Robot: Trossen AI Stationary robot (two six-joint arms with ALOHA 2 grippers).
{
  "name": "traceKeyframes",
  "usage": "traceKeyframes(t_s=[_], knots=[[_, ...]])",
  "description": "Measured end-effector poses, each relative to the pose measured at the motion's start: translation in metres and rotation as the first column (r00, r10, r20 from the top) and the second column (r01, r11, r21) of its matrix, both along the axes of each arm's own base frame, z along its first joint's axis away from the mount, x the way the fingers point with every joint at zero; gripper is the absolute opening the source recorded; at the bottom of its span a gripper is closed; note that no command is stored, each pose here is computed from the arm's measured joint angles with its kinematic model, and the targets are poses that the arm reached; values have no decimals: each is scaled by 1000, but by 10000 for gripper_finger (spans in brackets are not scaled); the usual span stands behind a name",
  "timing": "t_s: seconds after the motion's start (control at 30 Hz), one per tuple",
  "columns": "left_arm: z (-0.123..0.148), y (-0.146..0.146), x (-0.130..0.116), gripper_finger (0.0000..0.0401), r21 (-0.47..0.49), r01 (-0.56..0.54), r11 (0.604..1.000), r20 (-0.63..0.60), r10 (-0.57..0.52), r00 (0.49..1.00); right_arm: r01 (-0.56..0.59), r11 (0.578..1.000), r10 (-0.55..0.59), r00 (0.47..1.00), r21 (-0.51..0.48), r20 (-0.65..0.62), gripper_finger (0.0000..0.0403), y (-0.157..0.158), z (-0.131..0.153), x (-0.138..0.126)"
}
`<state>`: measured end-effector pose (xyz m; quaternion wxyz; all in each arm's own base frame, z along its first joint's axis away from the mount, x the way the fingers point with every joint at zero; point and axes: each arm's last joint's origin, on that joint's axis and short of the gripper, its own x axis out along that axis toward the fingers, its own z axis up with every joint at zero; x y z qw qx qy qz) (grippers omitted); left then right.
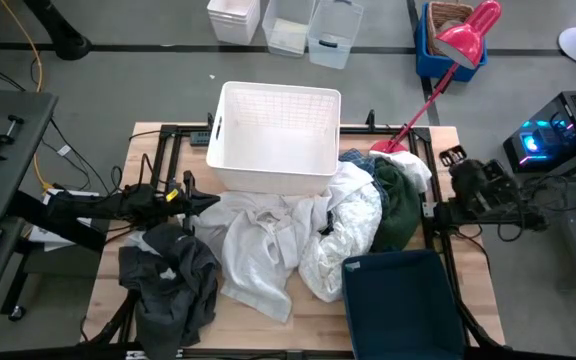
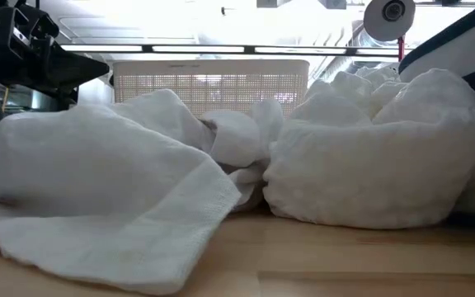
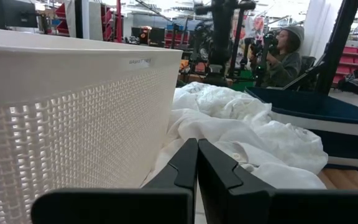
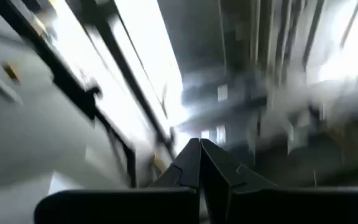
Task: Sort clothes
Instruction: Put the green polo shirt into the blue laundry bin
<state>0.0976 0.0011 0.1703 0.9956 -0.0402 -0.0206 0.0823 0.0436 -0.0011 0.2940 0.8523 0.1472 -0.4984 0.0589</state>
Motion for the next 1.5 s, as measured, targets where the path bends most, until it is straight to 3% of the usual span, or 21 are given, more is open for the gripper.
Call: traceKeyframes(t_s=[0.1,0.17,0.2,0.27,0.4,0.5,0.7,0.73,0.83,0.93,1.0,1.07,1.17,1.33,1.4,1.5], knots=[[0,0,0,0,0,0,1000,0,0,1000,-42,999,40,968,-2,-248,0,1,34,24],[0,0,0,0,0,0,1000,-1,0,1000,-66,997,43,885,-33,-464,0,2,55,46],[0,0,0,0,0,0,1000,-1,0,1000,-83,995,38,811,-52,-583,0,3,60,59],[0,0,0,0,0,0,1000,-1,0,1000,-146,985,19,616,-90,-787,0,5,67,80],[0,0,0,0,0,0,1000,-1,0,1000,-273,960,4,259,-69,-966,0,8,72,116],[0,0,0,0,0,0,1000,-1,0,1000,-350,937,41,93,6,-995,0,10,80,138],[0,0,0,0,0,0,1000,-1,0,1000,-369,919,101,-121,139,-987,0,12,86,170],[0,0,0,0,0,0,1000,-1,0,1000,-335,927,118,-169,170,-979,1,12,85,174],[0,0,0,0,0,0,1000,-1,0,1000,-104,964,186,-388,243,-903,9,7,76,179],[0,0,0,0,0,0,1000,-1,0,1000,83,971,230,-587,225,-776,42,3,65,178],[0,0,0,0,0,0,1000,-1,0,1000,202,961,275,-670,188,-690,76,2,57,176],[0,0,0,0,0,0,1000,-1,0,1000,326,938,327,-715,118,-617,116,1,49,174],[0,0,0,0,0,0,1000,-1,0,1000,490,871,397,-746,-37,-535,174,-3,33,166],[0,0,0,0,0,0,1000,-1,0,1000,684,721,570,-675,-109,-468,240,-16,-2,150],[0,0,0,0,0,0,1000,0,0,1000,710,693,605,-668,-129,-433,249,-21,-17,139],[0,0,0,0,0,-1,1000,-1,1,1000,749,661,661,-609,-44,-439,252,-26,-36,128]])
